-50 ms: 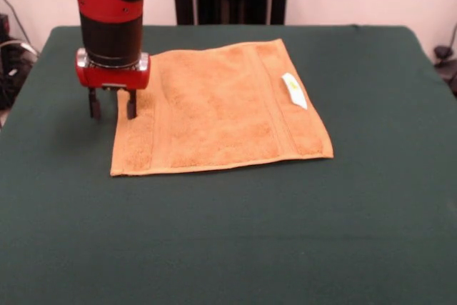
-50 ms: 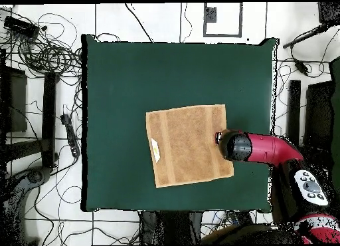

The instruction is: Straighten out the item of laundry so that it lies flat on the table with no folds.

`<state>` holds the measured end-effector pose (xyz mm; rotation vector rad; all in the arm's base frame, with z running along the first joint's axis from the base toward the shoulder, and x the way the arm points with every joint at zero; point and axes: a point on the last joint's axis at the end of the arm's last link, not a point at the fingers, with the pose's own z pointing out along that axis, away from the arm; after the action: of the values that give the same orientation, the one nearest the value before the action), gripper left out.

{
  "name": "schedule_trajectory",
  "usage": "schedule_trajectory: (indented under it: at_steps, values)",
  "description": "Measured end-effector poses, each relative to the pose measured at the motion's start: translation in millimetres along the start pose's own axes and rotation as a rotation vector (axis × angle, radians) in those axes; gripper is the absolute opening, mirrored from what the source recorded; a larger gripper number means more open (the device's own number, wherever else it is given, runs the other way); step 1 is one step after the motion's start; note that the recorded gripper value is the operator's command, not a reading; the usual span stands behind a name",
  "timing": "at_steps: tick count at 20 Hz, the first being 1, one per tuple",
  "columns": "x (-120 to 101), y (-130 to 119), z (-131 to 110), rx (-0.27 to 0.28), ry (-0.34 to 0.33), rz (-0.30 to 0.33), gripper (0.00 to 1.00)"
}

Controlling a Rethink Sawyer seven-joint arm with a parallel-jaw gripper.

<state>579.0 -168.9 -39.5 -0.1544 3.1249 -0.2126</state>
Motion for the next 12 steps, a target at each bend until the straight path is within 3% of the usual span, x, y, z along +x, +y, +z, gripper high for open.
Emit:
schedule_trajectory:
  at_steps: [12]
  values:
    - [-1.4, -1.6, 0.6, -0.009, 0.012, 0.007, 1.00]
